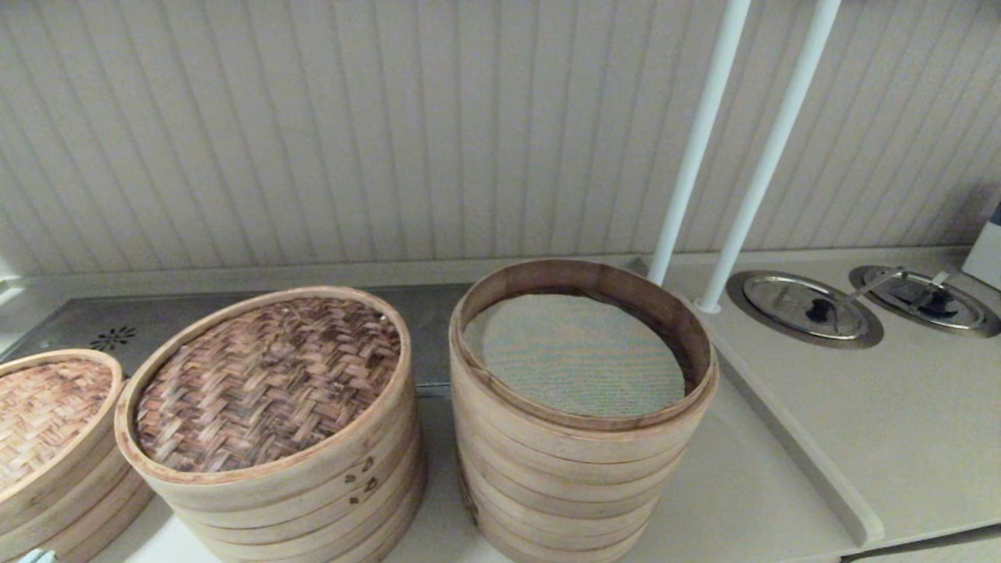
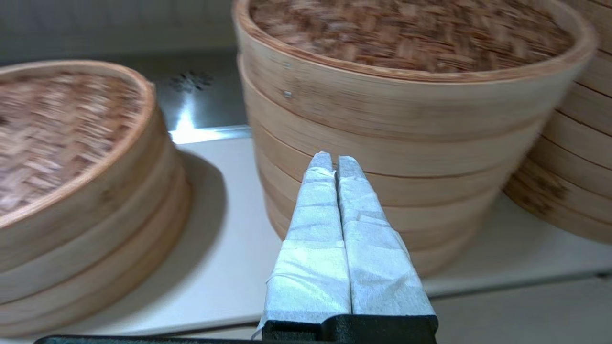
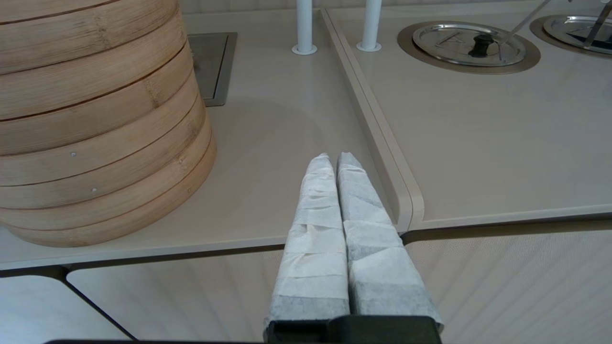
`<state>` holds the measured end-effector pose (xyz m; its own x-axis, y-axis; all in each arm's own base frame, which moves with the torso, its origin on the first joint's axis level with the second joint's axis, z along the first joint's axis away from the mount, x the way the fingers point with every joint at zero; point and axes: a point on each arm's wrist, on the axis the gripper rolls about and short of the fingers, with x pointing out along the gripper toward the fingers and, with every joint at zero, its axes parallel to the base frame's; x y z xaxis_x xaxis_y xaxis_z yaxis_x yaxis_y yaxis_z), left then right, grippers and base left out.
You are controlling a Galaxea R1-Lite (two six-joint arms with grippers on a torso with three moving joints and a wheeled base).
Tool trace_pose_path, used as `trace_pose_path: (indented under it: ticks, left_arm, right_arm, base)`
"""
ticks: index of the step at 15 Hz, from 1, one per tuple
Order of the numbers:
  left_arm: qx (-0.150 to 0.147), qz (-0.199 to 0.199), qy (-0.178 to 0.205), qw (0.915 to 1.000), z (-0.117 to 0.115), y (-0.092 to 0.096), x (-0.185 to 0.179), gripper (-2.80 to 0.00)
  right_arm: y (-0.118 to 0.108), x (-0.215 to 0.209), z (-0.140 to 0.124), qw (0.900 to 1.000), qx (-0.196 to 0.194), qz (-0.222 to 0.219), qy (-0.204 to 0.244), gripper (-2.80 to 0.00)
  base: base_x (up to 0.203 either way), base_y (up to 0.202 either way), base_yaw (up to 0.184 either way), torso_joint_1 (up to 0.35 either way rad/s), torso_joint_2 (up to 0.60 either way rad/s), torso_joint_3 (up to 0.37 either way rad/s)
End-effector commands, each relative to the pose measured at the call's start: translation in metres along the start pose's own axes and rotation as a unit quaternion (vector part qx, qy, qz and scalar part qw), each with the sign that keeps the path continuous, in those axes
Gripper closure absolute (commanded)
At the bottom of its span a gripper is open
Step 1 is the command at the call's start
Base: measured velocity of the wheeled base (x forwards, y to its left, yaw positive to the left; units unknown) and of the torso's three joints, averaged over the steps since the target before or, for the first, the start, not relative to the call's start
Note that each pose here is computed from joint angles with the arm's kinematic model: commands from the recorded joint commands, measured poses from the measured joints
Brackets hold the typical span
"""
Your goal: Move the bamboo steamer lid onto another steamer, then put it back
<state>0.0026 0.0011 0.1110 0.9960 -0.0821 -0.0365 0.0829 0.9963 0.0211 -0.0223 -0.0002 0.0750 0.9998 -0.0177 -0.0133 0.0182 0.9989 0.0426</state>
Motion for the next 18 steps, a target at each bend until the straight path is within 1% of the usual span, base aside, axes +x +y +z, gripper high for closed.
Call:
trace_pose_path:
  ticks: [1,3,5,7,11,12,16,18]
  left_arm:
    - [0.002,0.004,0.005,1.0000,-0.009,0.000,0.000,0.00]
    - [0.004,0.009,0.002,1.0000,-0.008,0.000,0.000,0.00]
    - [0.010,0.035,0.000,0.9994,-0.008,0.000,-0.001,0.00]
    - [0.017,0.029,-0.019,0.9993,-0.013,-0.002,-0.009,0.00]
    - [0.025,0.021,-0.031,0.9990,-0.031,-0.004,-0.023,0.00]
    - [0.030,0.022,-0.017,0.9992,-0.036,-0.004,-0.024,0.00]
    - [0.034,0.025,-0.015,0.9990,-0.036,-0.004,-0.024,0.00]
    - [0.028,0.026,-0.016,0.9992,-0.036,-0.004,-0.024,0.00]
  right_arm:
    - [0.000,0.000,-0.001,1.000,0.000,0.000,0.002,0.00]
    - [0.000,0.000,-0.001,1.000,0.000,0.000,0.002,0.00]
    - [0.000,0.000,-0.001,1.000,0.000,0.000,0.002,0.00]
    - [0.000,0.000,-0.001,1.000,0.000,0.000,0.002,0.00]
    - [0.000,0.000,-0.001,1.000,0.000,0.000,0.002,0.00]
    - [0.000,0.000,-0.001,1.000,0.000,0.000,0.001,0.00]
    - [0.000,0.000,-0.001,1.000,0.000,0.000,0.002,0.00]
    - [0.000,0.000,-0.001,1.000,0.000,0.000,0.002,0.00]
  base:
    - [0.000,0.000,0.000,0.000,0.00,0.000]
    - [0.000,0.000,0.000,0.000,0.00,0.000]
    - [0.000,0.000,0.000,0.000,0.00,0.000]
    - [0.000,0.000,0.000,0.000,0.00,0.000]
    - [0.000,0.000,0.000,0.000,0.00,0.000]
    - [0.000,0.000,0.000,0.000,0.00,0.000]
    - [0.000,0.000,0.000,0.000,0.00,0.000]
    - [0.000,0.000,0.000,0.000,0.00,0.000]
